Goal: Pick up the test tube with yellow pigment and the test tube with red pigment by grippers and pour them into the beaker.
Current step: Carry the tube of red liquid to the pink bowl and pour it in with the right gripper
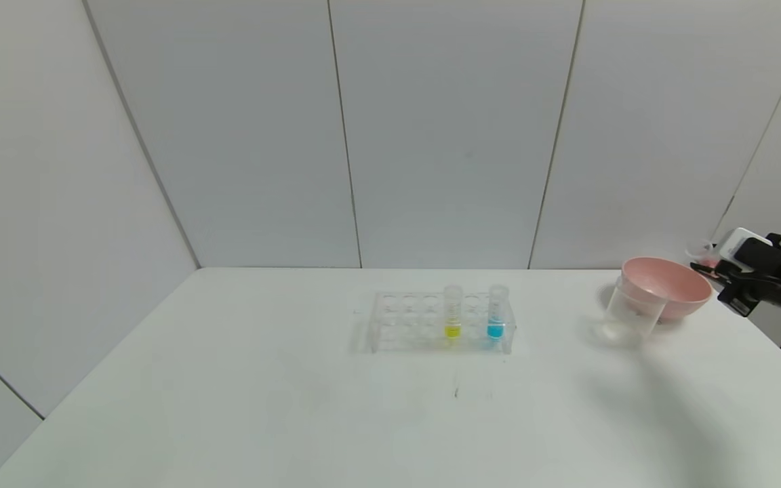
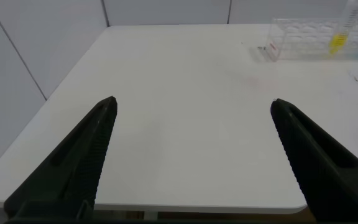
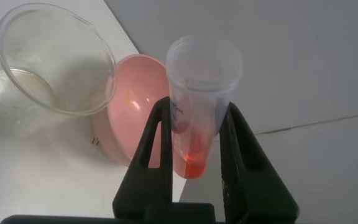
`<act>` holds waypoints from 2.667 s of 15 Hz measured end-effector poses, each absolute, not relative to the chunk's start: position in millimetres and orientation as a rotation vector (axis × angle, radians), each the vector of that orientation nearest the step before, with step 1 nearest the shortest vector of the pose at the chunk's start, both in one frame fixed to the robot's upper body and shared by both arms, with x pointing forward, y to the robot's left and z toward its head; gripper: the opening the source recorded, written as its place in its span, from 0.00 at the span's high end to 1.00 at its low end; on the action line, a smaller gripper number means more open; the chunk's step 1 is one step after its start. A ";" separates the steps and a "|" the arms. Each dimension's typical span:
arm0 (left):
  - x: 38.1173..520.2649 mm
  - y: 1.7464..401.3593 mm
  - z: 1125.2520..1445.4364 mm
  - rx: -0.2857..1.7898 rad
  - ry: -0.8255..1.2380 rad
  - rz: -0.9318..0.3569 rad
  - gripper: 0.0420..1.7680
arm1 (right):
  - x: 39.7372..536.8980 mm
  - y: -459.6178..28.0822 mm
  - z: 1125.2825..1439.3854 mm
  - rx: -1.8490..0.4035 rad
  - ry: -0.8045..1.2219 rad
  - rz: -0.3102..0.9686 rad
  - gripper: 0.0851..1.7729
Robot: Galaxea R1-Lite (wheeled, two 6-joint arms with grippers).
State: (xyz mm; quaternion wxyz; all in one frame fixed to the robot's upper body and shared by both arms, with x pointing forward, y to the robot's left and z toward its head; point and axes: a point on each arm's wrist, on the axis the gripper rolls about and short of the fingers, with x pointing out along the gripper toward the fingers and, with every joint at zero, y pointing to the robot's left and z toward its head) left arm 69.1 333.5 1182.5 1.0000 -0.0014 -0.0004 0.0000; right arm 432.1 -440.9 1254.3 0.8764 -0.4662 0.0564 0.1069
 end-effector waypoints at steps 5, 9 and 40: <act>69.1 333.5 1182.5 -0.003 -0.001 0.000 0.00 | 442.3 -426.6 1247.6 -0.996 0.109 0.258 0.75; 69.1 333.5 1182.5 -0.003 -0.001 0.000 0.00 | 452.5 -430.9 1245.8 -1.084 0.020 0.208 0.75; 69.1 333.5 1182.5 -0.003 -0.001 0.000 0.00 | 462.0 -440.8 1219.2 -1.570 -0.167 0.070 0.75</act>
